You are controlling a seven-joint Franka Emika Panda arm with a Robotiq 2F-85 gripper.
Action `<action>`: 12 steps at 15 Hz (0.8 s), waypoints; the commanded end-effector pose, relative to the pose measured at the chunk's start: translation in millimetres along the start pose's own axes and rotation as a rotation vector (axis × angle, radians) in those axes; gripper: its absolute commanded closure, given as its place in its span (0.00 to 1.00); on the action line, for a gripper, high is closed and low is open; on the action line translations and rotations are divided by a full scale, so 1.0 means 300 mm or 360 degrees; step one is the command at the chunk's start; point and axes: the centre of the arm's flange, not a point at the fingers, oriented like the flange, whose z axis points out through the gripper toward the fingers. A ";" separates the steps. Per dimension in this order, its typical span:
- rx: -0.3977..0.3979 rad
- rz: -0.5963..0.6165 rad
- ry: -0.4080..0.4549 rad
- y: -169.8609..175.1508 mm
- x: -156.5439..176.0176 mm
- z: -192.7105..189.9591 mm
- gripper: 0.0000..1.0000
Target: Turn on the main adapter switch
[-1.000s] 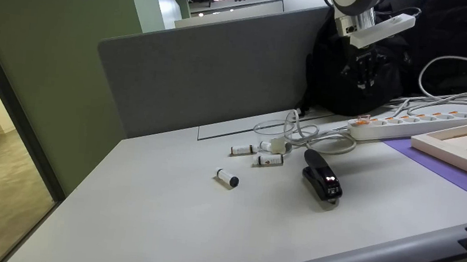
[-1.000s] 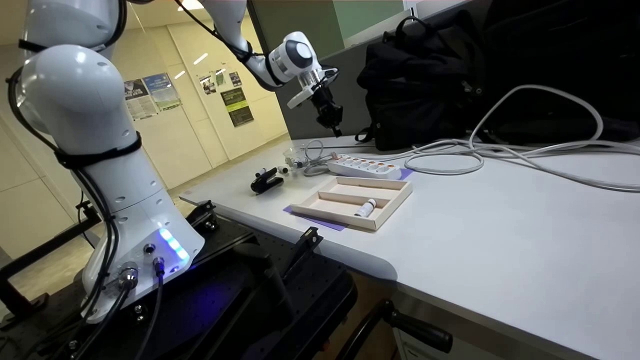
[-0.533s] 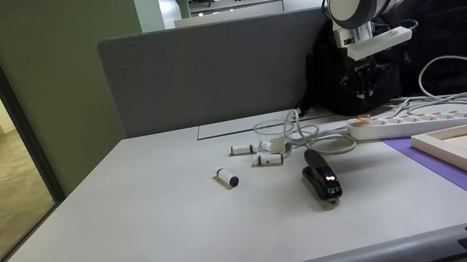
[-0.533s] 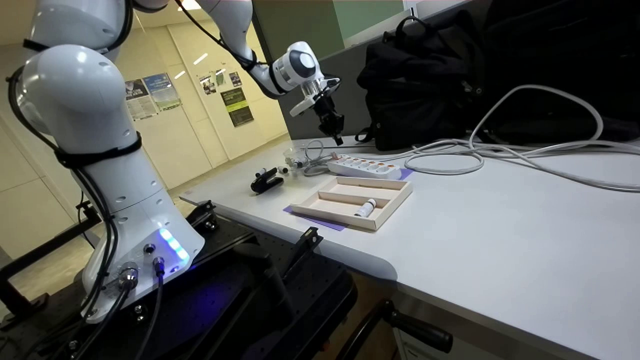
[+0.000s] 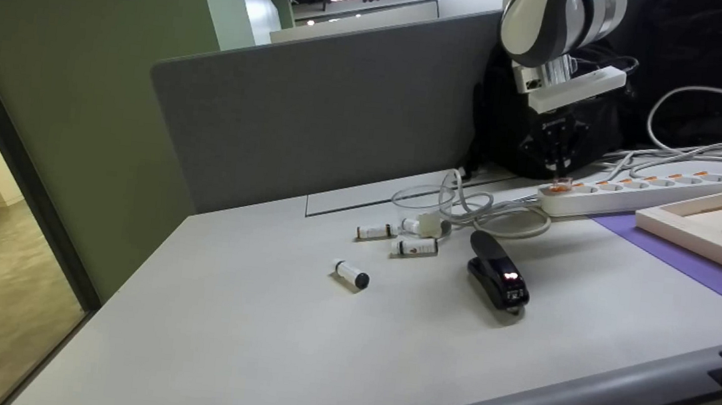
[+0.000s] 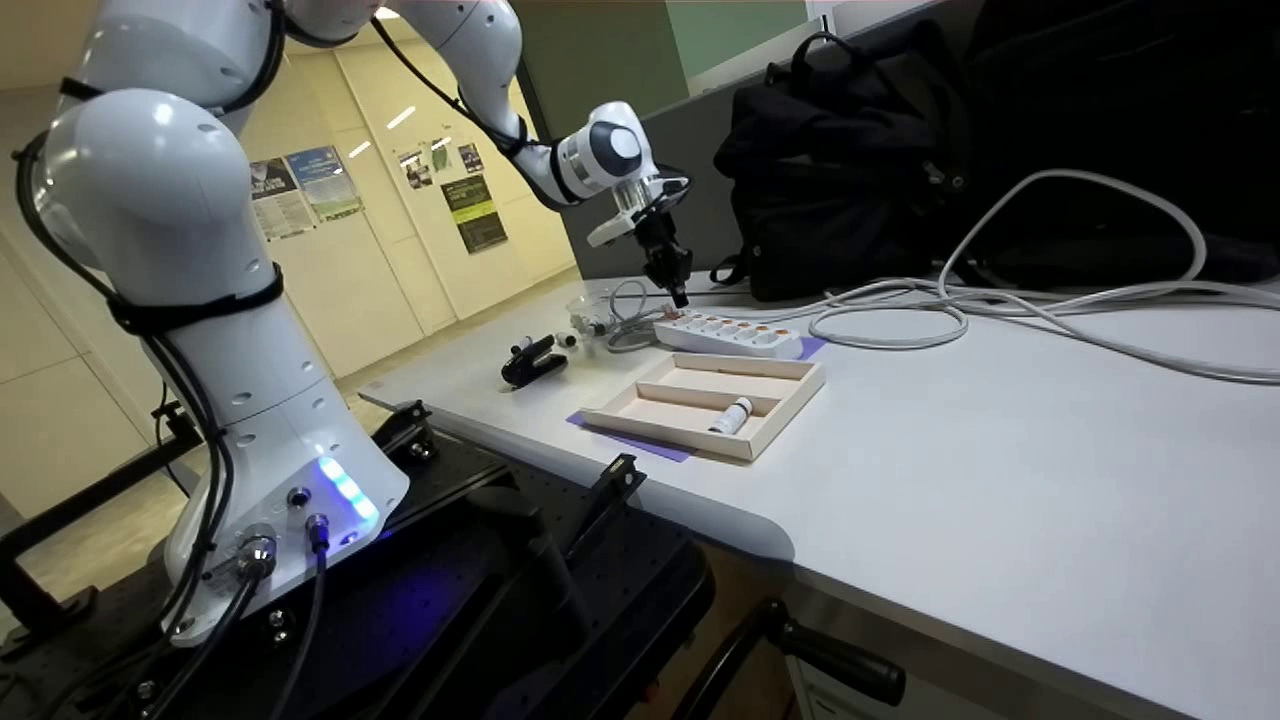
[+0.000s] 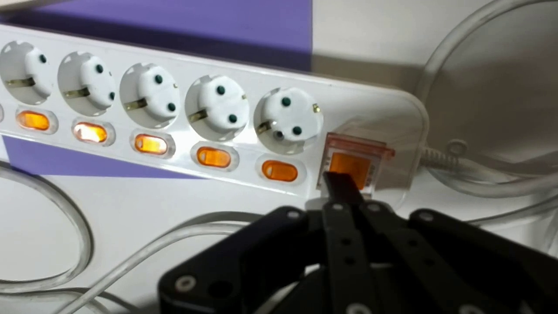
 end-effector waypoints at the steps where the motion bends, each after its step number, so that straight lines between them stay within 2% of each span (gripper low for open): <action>1: 0.0002 0.0057 -0.0021 -0.020 0.037 0.026 1.00; 9: -0.0007 0.0069 -0.0112 -0.012 0.006 0.096 1.00; 12: 0.0013 0.0061 -0.0108 -0.004 0.006 0.135 1.00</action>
